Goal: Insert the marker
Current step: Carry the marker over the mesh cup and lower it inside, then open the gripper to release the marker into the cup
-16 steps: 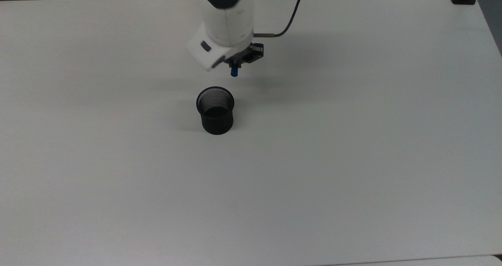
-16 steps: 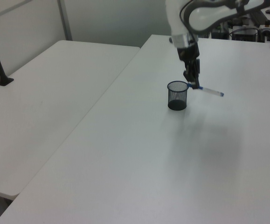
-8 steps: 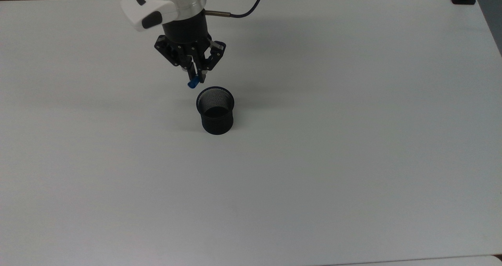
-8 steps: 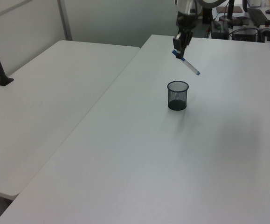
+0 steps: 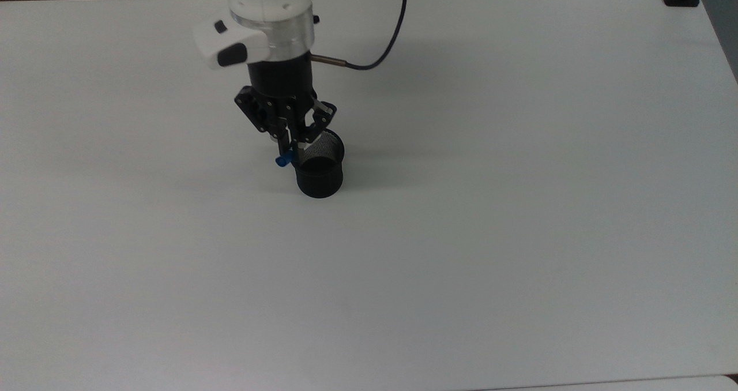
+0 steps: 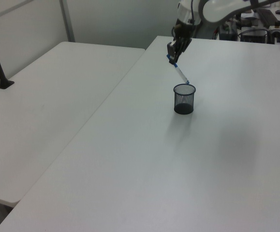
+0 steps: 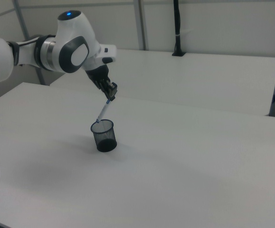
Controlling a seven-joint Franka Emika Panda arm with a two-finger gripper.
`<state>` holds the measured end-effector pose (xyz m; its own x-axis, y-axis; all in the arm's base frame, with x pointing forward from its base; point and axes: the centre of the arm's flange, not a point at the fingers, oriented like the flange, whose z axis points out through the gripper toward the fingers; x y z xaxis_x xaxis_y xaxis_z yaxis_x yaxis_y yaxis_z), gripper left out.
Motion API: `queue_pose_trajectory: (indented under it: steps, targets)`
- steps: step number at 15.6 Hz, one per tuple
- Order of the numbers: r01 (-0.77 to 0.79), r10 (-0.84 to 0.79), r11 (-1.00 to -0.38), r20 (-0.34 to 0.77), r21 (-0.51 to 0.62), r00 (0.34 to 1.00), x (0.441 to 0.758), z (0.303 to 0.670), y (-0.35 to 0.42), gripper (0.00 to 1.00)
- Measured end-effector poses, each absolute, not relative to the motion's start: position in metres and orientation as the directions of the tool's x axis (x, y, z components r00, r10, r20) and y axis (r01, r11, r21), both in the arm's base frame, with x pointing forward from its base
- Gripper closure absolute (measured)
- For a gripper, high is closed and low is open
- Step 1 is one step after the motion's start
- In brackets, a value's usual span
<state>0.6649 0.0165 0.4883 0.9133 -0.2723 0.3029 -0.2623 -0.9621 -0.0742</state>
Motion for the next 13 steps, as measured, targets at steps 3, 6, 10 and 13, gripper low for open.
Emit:
queue_pose_trajectory:
  steps: [3, 6, 10, 13]
  targets:
    - [-0.242, -0.236, -0.97, 0.309, -0.019, 0.921, 0.667, 0.479, 0.025, 0.84]
    - [-0.218, -0.196, -0.975, 0.305, 0.04, 0.932, 0.668, 0.468, 0.025, 0.84]
    - [-0.184, -0.155, -0.98, 0.282, 0.077, 0.947, 0.669, 0.448, 0.039, 0.83]
    - [-0.176, -0.148, -0.981, 0.273, 0.083, 0.951, 0.668, 0.442, 0.043, 0.66]
